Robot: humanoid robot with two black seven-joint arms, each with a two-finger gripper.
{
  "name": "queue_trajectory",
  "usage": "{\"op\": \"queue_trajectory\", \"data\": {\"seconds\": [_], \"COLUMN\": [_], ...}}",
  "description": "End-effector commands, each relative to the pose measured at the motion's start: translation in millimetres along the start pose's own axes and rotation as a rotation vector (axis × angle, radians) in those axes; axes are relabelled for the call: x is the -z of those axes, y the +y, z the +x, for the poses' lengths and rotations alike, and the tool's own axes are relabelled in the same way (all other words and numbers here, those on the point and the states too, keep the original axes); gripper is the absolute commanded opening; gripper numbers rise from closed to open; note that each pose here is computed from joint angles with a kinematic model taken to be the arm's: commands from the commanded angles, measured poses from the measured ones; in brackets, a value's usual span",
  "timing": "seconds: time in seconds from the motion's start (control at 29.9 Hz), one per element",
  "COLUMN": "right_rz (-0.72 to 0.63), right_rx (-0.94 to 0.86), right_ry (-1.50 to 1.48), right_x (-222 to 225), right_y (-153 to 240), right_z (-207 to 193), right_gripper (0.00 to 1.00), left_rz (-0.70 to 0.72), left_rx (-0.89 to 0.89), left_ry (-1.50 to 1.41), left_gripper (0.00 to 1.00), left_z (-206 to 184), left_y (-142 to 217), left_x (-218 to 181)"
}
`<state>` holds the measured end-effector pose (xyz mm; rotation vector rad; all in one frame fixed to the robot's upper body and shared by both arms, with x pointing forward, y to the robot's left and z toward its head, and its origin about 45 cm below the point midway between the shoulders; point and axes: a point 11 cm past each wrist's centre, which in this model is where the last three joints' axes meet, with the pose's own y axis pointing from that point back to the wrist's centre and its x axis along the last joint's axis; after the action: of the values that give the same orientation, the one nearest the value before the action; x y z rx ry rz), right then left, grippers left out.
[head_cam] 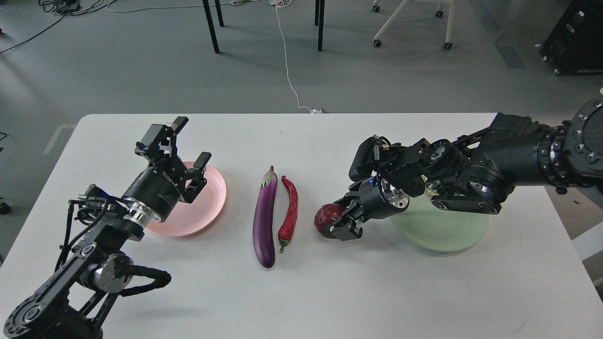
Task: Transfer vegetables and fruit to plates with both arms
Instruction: 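Reach the right gripper to the red onion and grasp it, then place the red onion on the green plate and open the right gripper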
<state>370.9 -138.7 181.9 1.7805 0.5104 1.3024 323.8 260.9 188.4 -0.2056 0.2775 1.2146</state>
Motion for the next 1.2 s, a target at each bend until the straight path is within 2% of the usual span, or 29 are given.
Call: {"op": "queue_trajectory", "data": {"seconds": [0.0,0.07,0.2,0.33,0.43,0.57,0.74,0.84,0.97,1.17], "right_rz": [-0.056,-0.107,-0.186,-0.205,-0.215,-0.222,-0.227,-0.237,-0.228,-0.183], "right_rx": [-0.030,-0.032,0.008,0.054,0.069,0.076,0.073,0.059,-0.081,-0.531], "right_ry": [0.006,0.023,0.048,-0.034,-0.097,-0.144,-0.187,-0.207,-0.278,-0.700], "right_x": [-17,-33,-58,-61,-60,-59,-58,-58,-52,-48], "right_y": [35,60,98,119,131,136,138,143,150,163], "right_z": [10,8,-22,-69,-95,-116,-133,-137,-118,-83], "right_gripper": [0.36,0.36,0.36,0.37,0.41,0.58,0.92,0.94,0.97,0.97], "left_rz": [0.001,0.001,0.003,0.008,0.009,0.011,0.011,0.010,0.010,0.007], "left_rx": [0.001,0.001,0.007,0.013,0.014,0.016,0.016,0.015,0.014,0.013], "left_ry": [-0.001,-0.001,0.001,0.004,0.004,0.006,0.005,0.001,-0.001,-0.025], "left_gripper": [0.98,0.98,0.98,0.98,0.98,0.98,0.98,0.98,0.98,0.98], "left_z": [0,0,-2,-4,-5,-6,-6,-5,-4,0], "left_y": [0,0,0,-1,-1,-1,-1,-1,-1,-2], "left_x": [0,0,1,3,4,5,4,4,3,-3]}}
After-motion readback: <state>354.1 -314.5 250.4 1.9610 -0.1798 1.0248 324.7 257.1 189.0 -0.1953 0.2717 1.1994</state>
